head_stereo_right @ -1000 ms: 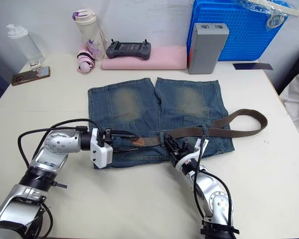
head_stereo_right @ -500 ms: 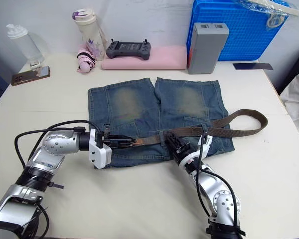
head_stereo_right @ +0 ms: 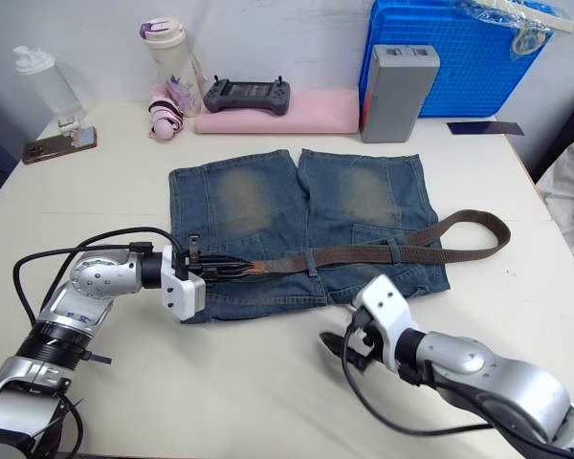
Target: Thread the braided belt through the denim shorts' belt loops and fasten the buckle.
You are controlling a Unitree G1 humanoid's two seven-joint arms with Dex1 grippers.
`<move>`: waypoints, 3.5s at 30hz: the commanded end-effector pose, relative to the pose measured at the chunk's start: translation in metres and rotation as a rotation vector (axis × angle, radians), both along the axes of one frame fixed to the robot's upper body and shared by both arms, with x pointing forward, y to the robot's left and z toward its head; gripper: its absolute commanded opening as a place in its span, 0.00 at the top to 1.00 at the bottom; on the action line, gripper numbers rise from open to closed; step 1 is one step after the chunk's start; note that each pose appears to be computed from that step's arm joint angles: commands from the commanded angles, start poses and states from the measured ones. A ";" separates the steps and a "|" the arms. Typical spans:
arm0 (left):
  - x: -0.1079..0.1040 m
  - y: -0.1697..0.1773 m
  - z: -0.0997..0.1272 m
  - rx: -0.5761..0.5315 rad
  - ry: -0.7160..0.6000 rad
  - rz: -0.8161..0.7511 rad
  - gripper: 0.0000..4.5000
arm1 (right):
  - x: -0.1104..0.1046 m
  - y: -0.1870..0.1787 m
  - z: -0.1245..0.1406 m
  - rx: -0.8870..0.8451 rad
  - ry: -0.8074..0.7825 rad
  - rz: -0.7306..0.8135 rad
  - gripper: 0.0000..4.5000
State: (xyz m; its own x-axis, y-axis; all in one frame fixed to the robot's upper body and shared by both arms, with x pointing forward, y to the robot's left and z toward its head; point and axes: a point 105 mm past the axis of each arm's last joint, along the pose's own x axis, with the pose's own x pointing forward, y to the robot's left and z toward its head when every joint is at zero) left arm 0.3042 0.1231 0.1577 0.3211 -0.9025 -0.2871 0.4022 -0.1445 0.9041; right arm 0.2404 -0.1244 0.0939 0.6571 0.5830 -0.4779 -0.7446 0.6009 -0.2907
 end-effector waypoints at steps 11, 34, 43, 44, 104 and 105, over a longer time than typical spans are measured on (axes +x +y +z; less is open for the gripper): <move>-0.004 0.003 0.011 -0.042 -0.024 0.023 1.00 | 0.044 -0.019 -0.001 -0.367 -0.364 0.012 0.01; 0.004 -0.004 0.011 -0.072 -0.032 0.028 1.00 | 0.027 -0.030 0.038 -0.427 -0.455 0.057 0.63; 0.004 -0.004 0.012 -0.073 -0.043 0.033 1.00 | 0.036 -0.033 0.020 -0.418 -0.350 0.029 0.63; 0.004 -0.004 0.012 -0.073 -0.042 0.033 1.00 | 0.039 -0.032 0.020 -0.395 -0.339 0.008 0.63; -0.055 0.004 0.011 -0.170 -0.174 -0.025 1.00 | 0.007 0.072 0.074 1.355 0.837 -0.201 0.02; -0.055 0.004 0.011 -0.169 -0.174 -0.024 1.00 | 0.011 0.074 0.076 1.385 0.845 -0.237 0.02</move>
State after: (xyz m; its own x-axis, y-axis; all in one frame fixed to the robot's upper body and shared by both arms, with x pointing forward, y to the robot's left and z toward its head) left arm 0.2531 0.1267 0.1597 0.3314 -0.9386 -0.0963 0.2769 -0.0007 0.9609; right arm 0.2440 -0.0465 0.1601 0.5711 0.8201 0.0359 -0.3014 0.1689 0.9384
